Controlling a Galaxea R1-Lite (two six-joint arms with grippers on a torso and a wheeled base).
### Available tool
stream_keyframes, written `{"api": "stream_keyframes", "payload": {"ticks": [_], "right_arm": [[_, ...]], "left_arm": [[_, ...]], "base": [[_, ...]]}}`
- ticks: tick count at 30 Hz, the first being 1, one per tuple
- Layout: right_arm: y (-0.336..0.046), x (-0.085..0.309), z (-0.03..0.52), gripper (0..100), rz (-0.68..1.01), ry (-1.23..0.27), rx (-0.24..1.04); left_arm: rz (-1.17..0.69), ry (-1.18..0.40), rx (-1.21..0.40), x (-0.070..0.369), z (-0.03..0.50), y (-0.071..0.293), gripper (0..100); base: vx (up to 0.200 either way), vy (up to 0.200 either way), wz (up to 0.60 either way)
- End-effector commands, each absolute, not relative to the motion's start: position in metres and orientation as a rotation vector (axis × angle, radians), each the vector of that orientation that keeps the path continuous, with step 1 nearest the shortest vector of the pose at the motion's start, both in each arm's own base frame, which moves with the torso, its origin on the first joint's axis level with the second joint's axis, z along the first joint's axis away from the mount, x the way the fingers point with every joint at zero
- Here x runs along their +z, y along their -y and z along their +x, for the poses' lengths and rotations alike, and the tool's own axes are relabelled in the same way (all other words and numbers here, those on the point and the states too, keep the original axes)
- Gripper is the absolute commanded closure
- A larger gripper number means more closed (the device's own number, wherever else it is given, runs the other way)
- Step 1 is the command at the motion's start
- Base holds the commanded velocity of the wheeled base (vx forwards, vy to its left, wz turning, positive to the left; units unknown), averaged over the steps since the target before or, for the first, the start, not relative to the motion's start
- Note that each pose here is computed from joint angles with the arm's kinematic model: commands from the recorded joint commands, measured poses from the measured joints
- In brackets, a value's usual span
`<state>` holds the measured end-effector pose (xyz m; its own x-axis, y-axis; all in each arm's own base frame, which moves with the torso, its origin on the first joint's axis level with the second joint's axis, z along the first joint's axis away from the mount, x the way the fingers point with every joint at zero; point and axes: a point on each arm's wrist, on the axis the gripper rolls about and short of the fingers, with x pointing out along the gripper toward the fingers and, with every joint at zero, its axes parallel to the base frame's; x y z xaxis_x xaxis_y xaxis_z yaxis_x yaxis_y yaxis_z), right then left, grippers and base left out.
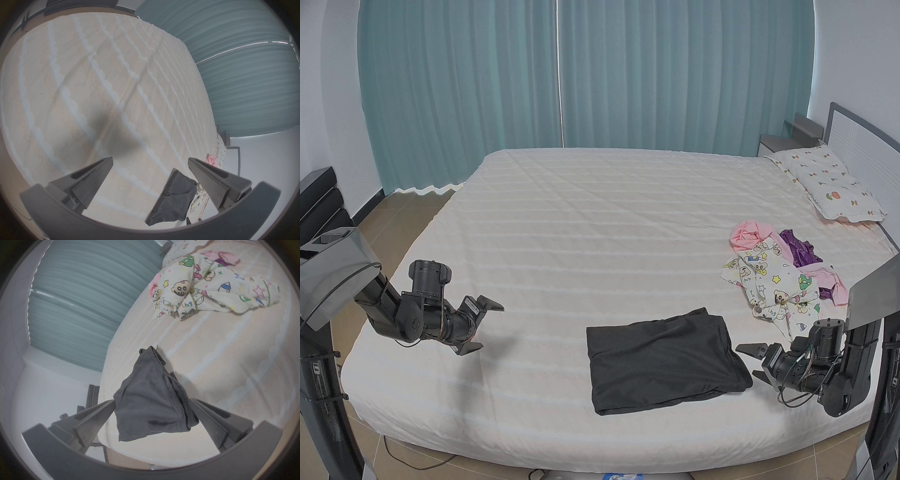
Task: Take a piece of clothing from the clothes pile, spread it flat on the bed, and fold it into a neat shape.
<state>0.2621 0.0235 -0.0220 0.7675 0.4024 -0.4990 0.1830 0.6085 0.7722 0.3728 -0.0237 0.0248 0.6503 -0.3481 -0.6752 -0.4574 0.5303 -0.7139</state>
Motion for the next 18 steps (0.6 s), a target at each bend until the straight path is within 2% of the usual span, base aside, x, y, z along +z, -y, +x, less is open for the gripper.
{"api": "stream_keyframes", "payload": {"ticks": [1, 14, 18], "right_arm": [[-0.0240, -0.0301, 0.2603, 0, 0.937, -0.733, 0.125], [-0.0248, -0.0313, 0.2600, 0, 0.936, -0.738, 0.125], [-0.0252, -0.0313, 0.2600, 0, 0.934, -0.739, 0.127]], "left_arm": [[-1.047, -0.907, 0.077, 0.0241, 0.3721, 0.0238, 0], [-1.047, -0.906, 0.077, 0.0244, 0.3725, 0.0238, 0], [-1.043, -0.911, 0.071, 0.0241, 0.3719, 0.0272, 0]], "base": [[-0.200, 0.000, 0.00], [0.000, 0.000, 0.00], [0.000, -0.200, 0.00]]}}
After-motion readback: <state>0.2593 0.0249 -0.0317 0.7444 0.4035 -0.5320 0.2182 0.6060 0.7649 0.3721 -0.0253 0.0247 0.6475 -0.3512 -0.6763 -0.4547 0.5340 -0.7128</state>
